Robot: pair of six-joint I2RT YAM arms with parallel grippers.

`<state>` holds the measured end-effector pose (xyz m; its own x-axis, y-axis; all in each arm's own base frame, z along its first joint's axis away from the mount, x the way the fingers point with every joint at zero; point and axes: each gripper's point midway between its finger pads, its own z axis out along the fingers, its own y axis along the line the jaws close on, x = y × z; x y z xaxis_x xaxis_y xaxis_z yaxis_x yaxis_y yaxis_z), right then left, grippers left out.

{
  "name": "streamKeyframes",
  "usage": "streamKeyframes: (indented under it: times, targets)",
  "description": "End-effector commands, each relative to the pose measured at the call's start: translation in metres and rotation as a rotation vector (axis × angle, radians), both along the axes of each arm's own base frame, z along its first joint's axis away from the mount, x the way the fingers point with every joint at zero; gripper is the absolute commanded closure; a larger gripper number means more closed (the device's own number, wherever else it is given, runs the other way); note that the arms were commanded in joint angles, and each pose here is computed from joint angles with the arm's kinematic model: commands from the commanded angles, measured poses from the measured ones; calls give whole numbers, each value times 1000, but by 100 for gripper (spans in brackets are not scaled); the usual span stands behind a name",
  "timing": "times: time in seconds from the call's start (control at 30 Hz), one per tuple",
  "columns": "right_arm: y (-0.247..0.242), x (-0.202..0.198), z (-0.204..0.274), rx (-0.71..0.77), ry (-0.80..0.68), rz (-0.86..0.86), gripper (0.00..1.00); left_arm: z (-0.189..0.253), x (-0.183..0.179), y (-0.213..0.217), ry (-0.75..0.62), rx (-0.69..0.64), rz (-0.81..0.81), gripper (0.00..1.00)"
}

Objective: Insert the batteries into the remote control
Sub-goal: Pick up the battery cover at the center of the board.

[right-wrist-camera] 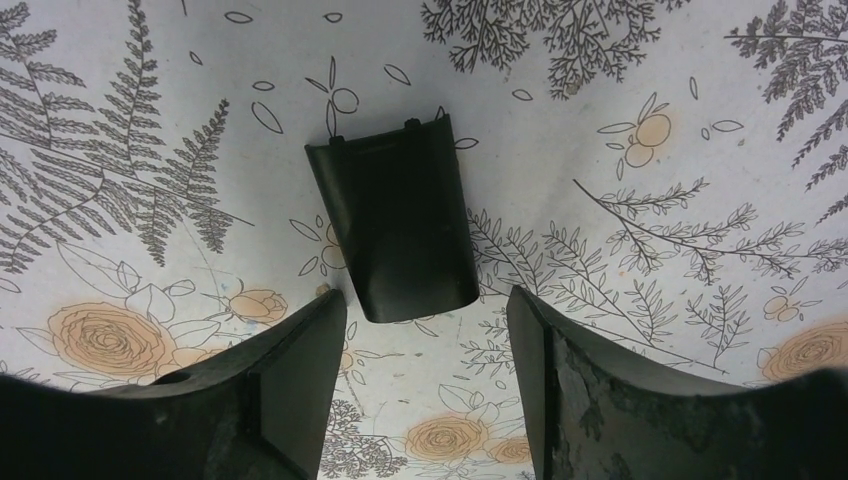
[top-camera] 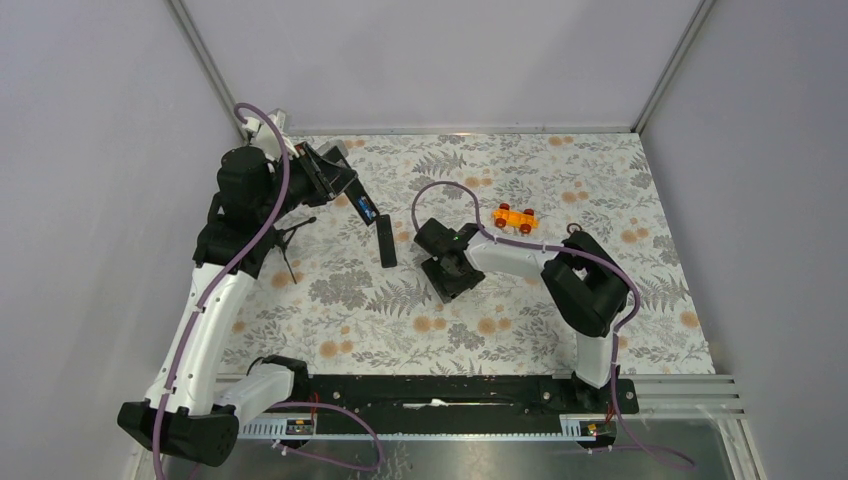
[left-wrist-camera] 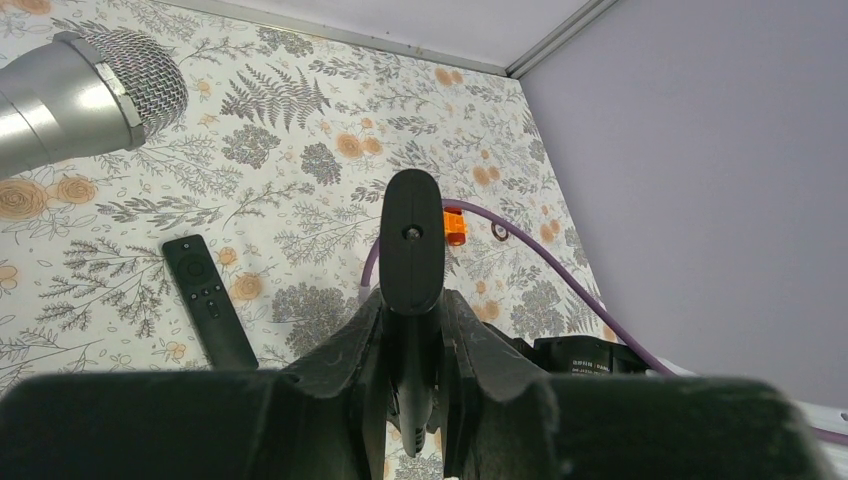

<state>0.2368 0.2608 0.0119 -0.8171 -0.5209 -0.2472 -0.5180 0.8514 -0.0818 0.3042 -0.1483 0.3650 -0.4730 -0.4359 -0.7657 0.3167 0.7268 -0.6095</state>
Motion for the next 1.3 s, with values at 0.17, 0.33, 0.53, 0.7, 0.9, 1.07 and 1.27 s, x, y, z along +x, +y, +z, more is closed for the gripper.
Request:
streamKeyframes:
  times: [0.17, 0.33, 0.53, 0.7, 0.9, 1.07, 1.27]
  targets:
    - [15, -9, -7, 50, 76, 113, 34, 20, 2, 0, -84, -16, -14, 100]
    - [11, -2, -11, 82, 87, 128, 39, 19, 2, -1, -79, -19, -21, 100]
    - [0, 7, -14, 58, 80, 118, 46, 18, 1, -3, -74, -25, -34, 100]
    - [-1, 8, -18, 52, 74, 120, 39, 17, 3, -6, -67, -34, -49, 100]
    - [-1, 8, -23, 48, 68, 125, 50, 15, 4, -9, -57, -39, -64, 100]
    - [-5, 12, -14, 43, 31, 80, 68, 15, 3, -13, -58, -43, -85, 100]
    - [-15, 26, 33, 120, -50, -41, 71, 9, 8, -40, -43, -76, -212, 100]
